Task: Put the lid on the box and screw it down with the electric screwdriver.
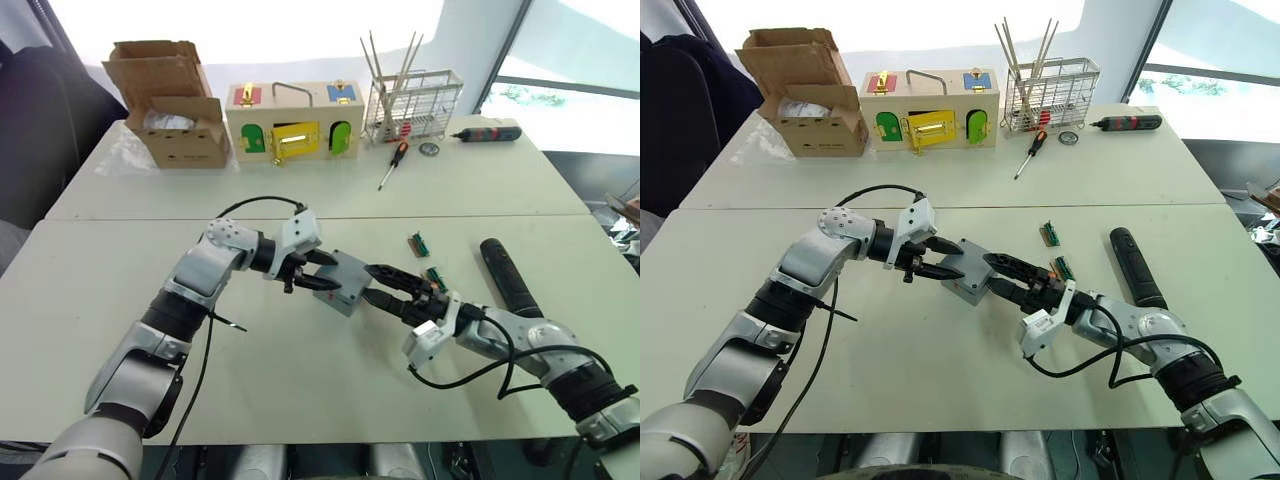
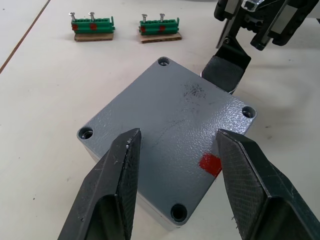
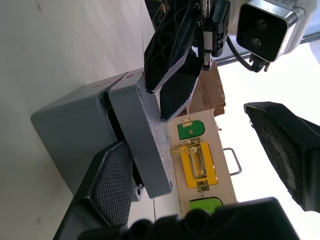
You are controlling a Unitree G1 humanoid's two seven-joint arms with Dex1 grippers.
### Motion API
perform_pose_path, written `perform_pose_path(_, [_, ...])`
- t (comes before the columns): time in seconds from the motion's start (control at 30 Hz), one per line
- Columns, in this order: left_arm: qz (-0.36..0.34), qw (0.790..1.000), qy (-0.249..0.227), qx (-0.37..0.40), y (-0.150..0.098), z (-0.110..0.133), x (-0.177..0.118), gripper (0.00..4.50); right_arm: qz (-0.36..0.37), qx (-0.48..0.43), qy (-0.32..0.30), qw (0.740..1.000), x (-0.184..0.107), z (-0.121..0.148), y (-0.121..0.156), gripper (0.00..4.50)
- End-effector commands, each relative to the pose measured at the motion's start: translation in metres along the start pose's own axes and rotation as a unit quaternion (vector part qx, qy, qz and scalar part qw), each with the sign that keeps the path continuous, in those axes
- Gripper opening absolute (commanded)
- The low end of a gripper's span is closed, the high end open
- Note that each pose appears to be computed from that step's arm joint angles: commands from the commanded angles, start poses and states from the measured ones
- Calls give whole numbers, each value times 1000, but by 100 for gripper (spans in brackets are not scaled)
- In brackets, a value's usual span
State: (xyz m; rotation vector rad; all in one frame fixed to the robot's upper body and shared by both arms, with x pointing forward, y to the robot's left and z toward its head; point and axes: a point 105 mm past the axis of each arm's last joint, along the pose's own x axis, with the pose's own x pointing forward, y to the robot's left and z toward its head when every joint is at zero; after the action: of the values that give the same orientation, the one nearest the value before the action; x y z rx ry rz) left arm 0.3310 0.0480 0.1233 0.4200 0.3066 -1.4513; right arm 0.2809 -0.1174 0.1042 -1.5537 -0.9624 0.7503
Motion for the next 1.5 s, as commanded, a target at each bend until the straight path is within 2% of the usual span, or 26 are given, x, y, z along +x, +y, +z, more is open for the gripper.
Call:
perform_pose_path(0.03, [-6, 994, 84, -64, -8, -53, 6, 238, 15, -4, -13, 1000, -5, 5, 2, 420])
perform_pose_path(0.43, [-17, 995, 74, -65, -12, -49, 11, 238, 15, -8, -9, 1000, -22, 8, -3, 420])
perform_pose_path(0.7, [-13, 995, 77, -66, -13, -52, 16, 238, 5, -9, -5, 1000, -22, 9, -9, 420])
perform_pose_path(0.83, [-10, 997, 7, -83, -11, -27, 10, 238, 3, 2, 11, 1000, -29, 7, -10, 420])
perform_pose_path(0.93, [-8, 994, -78, -80, -12, 11, -13, 238, -30, 29, 60, 997, -34, -4, -26, 420])
perform_pose_path(1.0, [17, 986, -133, -95, -5, 36, -33, 238, -57, 79, 97, 991, -37, -9, -39, 420])
perform_pose_path(1.07, [64, 973, -192, -109, 7, 61, -64, 238, -97, 203, 163, 961, -43, -18, -52, 420])
perform_pose_path(1.13, [92, 965, -213, -119, 11, 69, -78, 238, -119, 265, 189, 938, -46, -22, -59, 420])
perform_pose_path(1.2, [180, 952, -213, -129, 28, 65, -98, 238, -174, 404, 214, 872, -47, -25, -67, 420])
perform_pose_path(1.27, [220, 945, -200, -139, 34, 55, -104, 238, -173, 506, 205, 820, -42, -19, -61, 356])
perform_pose_path(1.33, [227, 944, -178, -157, 36, 33, -93, 238, -158, 581, 198, 774, -36, -15, -50, 323])
perform_pose_path(1.4, [228, 951, -140, -155, 37, 7, -76, 238, -133, 641, 195, 731, -31, -11, -37, 260])
perform_pose_path(1.43, [227, 955, -125, -148, 37, 0, -70, 238, -120, 662, 193, 714, -30, -9, -32, 226])
perform_pose_path(1.47, [223, 958, -110, -141, 37, -9, -62, 238, -108, 669, 194, 710, -30, -8, -29, 191])
perform_pose_path(1.5, [222, 961, -97, -133, 37, -16, -55, 238, -93, 685, 194, 696, -30, -7, -24, 130])
